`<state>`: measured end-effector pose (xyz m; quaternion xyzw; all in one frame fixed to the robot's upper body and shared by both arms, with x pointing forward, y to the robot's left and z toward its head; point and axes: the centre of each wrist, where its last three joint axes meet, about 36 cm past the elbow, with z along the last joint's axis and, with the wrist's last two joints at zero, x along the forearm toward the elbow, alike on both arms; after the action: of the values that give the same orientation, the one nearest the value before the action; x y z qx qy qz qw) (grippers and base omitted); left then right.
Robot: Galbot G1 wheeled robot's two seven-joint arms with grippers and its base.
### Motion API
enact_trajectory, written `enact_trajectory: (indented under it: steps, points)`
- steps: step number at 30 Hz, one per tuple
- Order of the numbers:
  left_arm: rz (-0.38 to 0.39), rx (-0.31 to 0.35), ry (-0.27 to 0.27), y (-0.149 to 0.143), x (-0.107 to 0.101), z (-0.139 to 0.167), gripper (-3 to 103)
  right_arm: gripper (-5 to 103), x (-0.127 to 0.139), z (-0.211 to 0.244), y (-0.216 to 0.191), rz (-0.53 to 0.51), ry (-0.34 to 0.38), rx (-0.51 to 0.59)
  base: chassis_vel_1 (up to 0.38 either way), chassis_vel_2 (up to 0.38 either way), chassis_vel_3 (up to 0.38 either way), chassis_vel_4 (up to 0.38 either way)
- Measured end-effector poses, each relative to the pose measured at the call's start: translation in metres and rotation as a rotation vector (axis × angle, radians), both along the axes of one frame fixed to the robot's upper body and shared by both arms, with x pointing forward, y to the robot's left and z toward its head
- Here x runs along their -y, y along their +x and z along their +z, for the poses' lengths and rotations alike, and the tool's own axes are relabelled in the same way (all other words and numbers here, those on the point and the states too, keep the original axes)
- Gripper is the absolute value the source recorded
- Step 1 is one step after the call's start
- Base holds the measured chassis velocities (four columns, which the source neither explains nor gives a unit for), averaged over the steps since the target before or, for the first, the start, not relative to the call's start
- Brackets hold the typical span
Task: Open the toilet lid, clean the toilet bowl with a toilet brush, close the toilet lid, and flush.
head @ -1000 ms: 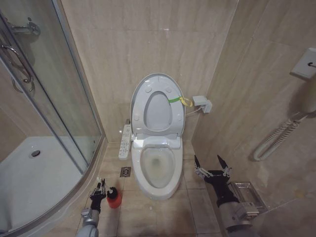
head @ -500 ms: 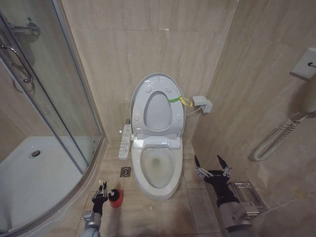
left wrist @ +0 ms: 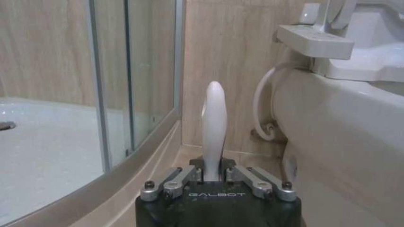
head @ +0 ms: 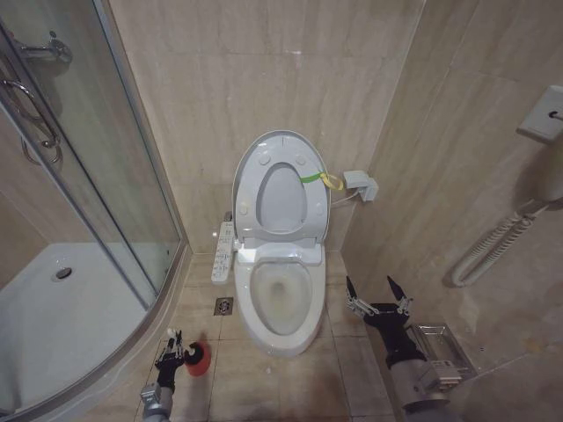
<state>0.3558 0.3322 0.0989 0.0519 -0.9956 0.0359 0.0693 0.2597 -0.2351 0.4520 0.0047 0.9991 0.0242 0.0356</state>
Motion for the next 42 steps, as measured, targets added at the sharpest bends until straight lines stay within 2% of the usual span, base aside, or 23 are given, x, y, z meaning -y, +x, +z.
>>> enact_trajectory:
  steps: [16,27,42]
  points:
    - [-0.015,-0.008,-0.019,0.021,-0.019,-0.006,17,100,0.0,0.0,0.0,0.0,0.0,0.0,0.0,0.0,0.0,0.0]
    - [-0.012,-0.063,-0.054,0.015,-0.001,-0.021,17,100,0.0,0.0,0.0,0.0,0.0,0.0,0.0,0.0,0.0,0.0]
    - [-0.007,-0.099,-0.039,0.018,0.005,-0.021,17,100,0.0,0.0,0.0,0.0,0.0,0.0,0.0,0.0,0.0,0.0]
